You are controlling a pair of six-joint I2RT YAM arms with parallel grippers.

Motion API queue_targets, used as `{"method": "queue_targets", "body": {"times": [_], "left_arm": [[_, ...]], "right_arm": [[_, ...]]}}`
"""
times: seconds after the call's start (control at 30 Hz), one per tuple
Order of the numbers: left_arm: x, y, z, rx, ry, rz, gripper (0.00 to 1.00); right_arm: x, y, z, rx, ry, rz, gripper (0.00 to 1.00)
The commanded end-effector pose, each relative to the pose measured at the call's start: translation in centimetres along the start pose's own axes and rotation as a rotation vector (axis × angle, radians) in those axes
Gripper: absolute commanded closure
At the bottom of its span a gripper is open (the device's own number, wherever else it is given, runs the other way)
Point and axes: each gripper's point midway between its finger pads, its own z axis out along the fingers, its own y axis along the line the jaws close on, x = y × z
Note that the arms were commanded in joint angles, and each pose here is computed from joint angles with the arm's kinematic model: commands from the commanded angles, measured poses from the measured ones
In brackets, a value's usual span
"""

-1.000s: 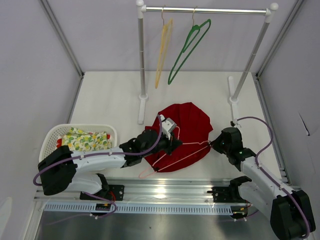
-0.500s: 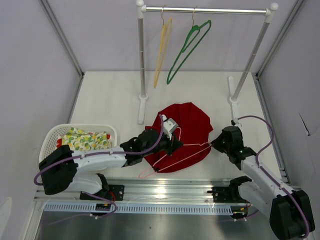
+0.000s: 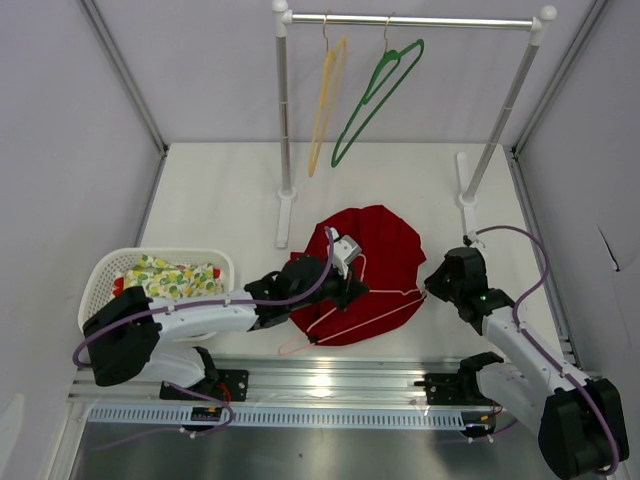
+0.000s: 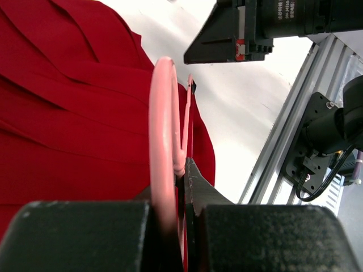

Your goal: Place the skirt on the hanger

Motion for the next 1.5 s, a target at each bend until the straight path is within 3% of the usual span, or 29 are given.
{"method": "queue_targets", "body": {"times": [0.0,0.13,0.57,0.9,1.47], "left_arm": [[-0.2,1.1,0.2,-0.062,0.024,0.021,1.00],[-0.3,2.1,0.2,-0.121,0.022,0.019,1.00],[-0.2,2.7,0.2,-0.154,0.022,0.011,1.00],[0.1,3.2,0.2,-0.180,0.034,0.006,1.00],[0.6,3.5,0.2,-0.196,0.050,-0.002,1.00]], "right_arm": [[0.2,-1.4,0.0,0.058,0.003,0.007,0.90],[1.3,-1.8,0.2,0.044,0.023,0.027,0.83],[2.3,-1.8,1.0,0.034,0.058,0.049,0.87],[1.5,-0.9,2.3,0.008,0.032,0.060,0.81],[0.3,0.3,3.5,-0.051,-0.028,0.062,0.79]]}}
